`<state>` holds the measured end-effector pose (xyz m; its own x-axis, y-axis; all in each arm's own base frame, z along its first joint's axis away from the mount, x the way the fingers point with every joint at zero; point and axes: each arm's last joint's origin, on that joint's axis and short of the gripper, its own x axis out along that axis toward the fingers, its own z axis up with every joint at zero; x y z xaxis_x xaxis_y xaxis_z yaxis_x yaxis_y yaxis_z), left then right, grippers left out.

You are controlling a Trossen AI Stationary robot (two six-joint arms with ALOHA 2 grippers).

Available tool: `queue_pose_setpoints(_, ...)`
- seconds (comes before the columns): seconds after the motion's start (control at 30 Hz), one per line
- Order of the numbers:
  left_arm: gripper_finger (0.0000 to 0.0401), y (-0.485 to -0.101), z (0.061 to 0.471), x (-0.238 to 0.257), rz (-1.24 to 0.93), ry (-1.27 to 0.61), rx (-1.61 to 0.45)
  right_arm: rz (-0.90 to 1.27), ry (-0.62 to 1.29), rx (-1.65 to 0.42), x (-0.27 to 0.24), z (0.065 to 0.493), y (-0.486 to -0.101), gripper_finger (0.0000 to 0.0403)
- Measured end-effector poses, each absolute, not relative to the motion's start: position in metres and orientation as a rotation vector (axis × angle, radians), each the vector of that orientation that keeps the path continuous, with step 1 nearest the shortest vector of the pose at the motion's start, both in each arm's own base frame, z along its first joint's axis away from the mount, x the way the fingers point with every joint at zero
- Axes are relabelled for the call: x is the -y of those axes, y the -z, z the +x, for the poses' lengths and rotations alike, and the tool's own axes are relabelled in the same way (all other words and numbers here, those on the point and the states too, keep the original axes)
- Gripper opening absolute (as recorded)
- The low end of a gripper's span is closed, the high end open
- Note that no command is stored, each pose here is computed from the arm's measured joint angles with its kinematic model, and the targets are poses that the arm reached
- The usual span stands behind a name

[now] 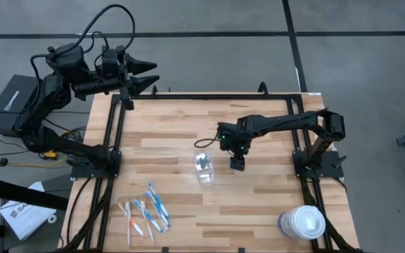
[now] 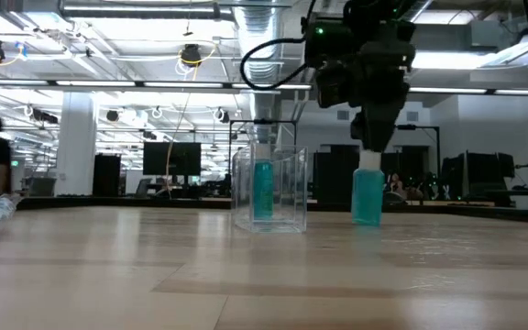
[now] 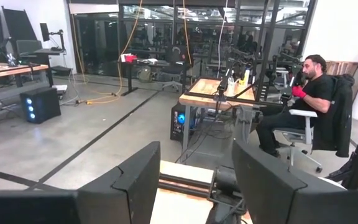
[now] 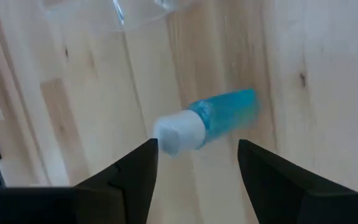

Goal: Pick & Place toothbrushing station
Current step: Put the blue mouthwash bottle into the transparent organizer

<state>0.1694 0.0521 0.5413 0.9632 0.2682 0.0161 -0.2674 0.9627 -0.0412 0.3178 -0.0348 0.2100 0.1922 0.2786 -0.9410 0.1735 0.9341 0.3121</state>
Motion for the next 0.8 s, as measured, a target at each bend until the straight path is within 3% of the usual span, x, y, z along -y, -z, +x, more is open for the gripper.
queue_pose_setpoints(0.43,0.0192,-0.54,0.169,-0.052,-0.053,-0.262,0.014,0.421,-0.027,-1.294,0.062,0.317,-0.223,0.0213)
queue_pose_setpoints(0.7,0.0178,-0.49,0.193,-0.06,-0.004,-0.329,-0.467,0.343,-0.073,-1.058,0.053,0.31,-0.274,0.021)
queue_pose_setpoints(0.8,0.0175,-0.479,0.215,-0.063,0.014,-0.298,-0.529,0.226,-0.07,-1.014,0.046,0.306,-0.289,0.0204)
